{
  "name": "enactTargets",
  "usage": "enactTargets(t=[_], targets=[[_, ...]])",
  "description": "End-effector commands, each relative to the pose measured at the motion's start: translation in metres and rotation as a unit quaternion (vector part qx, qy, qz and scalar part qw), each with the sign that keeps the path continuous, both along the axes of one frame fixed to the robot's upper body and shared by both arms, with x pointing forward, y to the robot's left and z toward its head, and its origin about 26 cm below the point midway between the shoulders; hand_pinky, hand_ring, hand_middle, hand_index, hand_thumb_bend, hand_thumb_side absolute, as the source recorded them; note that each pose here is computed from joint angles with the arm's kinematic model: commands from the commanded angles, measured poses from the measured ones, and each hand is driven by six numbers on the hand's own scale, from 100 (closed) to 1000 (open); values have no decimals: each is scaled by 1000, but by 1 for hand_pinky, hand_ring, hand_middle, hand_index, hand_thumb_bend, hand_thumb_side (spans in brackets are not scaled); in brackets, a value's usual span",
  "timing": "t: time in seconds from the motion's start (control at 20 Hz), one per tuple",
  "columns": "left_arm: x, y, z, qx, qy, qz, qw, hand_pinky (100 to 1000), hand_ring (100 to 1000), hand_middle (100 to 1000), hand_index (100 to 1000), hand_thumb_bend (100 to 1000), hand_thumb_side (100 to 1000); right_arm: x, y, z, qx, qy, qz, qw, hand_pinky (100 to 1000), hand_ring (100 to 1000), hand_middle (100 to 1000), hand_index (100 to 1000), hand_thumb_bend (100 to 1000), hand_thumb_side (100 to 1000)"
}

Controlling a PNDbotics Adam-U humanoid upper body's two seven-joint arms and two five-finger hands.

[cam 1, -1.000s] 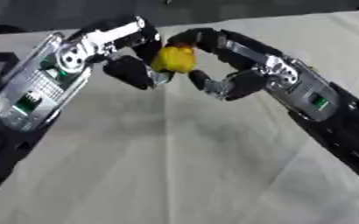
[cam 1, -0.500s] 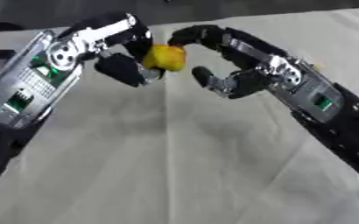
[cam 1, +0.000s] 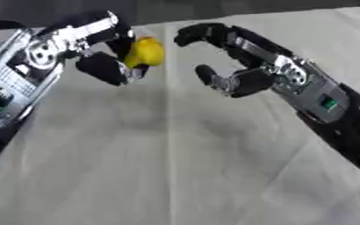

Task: Pick up the objects with one hand, pass them to the other hand, and then place them into the box on the other side of the table.

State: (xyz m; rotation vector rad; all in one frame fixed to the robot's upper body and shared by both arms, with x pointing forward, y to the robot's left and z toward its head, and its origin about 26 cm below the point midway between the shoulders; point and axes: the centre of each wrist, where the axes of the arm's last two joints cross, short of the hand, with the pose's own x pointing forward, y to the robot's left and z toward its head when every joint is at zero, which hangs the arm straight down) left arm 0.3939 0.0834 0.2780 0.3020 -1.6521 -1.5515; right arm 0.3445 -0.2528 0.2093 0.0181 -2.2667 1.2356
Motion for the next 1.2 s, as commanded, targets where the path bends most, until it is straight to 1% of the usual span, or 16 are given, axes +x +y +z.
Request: enactTargets(t=[0.05,0.15,0.55,0.75,1.2], targets=[[1,21,18,-2,-28,19,999,748,518,370,392,110,132,-4,-5,13,-9,-21,-7,1000,977,867,833,925,100,416],[4,35,18,1,-30,36,999,750,520,371,393,124,131,-5,-6,14,-11,-21,-8,1000,976,864,825,918,100,415],[11,89,14,-7,-25,102,994,751,521,371,393,123,130,-7,-8,14,-11,-22,-17,1000,975,857,824,916,100,411],[15,116,11,-19,-22,141,990,750,518,369,392,106,130,-8,-9,13,-14,-23,-19,999,974,857,824,916,100,415],[15,164,9,-36,-17,206,978,756,520,369,393,107,130,-9,-11,12,-19,-28,-23,999,973,854,819,909,100,422]])
